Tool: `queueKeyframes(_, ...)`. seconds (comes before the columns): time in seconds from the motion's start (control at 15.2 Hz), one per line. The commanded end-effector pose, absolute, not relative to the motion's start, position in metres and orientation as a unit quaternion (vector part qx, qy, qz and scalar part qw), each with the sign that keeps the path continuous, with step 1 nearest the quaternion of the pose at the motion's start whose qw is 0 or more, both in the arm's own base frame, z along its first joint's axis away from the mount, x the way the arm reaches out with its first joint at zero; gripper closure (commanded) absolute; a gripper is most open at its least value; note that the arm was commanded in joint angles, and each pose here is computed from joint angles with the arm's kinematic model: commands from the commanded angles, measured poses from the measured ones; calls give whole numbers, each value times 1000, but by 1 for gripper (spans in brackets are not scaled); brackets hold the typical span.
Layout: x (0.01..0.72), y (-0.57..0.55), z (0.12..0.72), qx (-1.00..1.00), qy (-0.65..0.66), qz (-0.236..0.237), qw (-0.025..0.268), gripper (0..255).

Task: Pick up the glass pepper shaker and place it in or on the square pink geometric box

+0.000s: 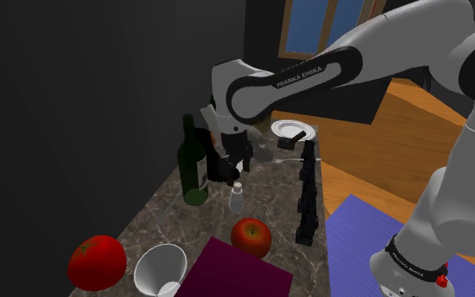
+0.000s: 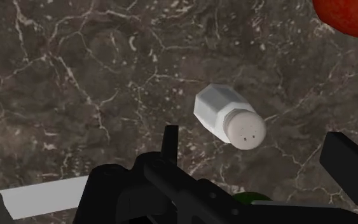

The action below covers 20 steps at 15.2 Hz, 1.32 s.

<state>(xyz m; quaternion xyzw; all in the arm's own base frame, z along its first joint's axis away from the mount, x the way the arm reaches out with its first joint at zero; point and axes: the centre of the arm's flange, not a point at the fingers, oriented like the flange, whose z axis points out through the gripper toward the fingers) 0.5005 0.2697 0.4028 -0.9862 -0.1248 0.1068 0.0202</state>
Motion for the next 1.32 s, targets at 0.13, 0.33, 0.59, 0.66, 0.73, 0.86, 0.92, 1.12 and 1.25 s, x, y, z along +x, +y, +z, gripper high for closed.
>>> queueKeyframes(0.13,497,273,381,-986,-125,107,20,0)
queueKeyframes(0.33,494,273,367,-986,-125,107,20,0)
queueKeyframes(0.59,494,273,367,-986,-125,107,20,0)
queueKeyframes(0.66,494,273,367,-986,-125,107,20,0)
queueKeyframes(0.73,494,273,367,-986,-125,107,20,0)
queueKeyframes(0.86,494,273,367,-986,-125,107,20,255)
queueKeyframes(0.92,494,273,367,-986,-125,107,20,255)
queueKeyframes(1.12,494,273,367,-986,-125,107,20,255)
queueKeyframes(1.25,494,273,368,-986,-125,107,20,255)
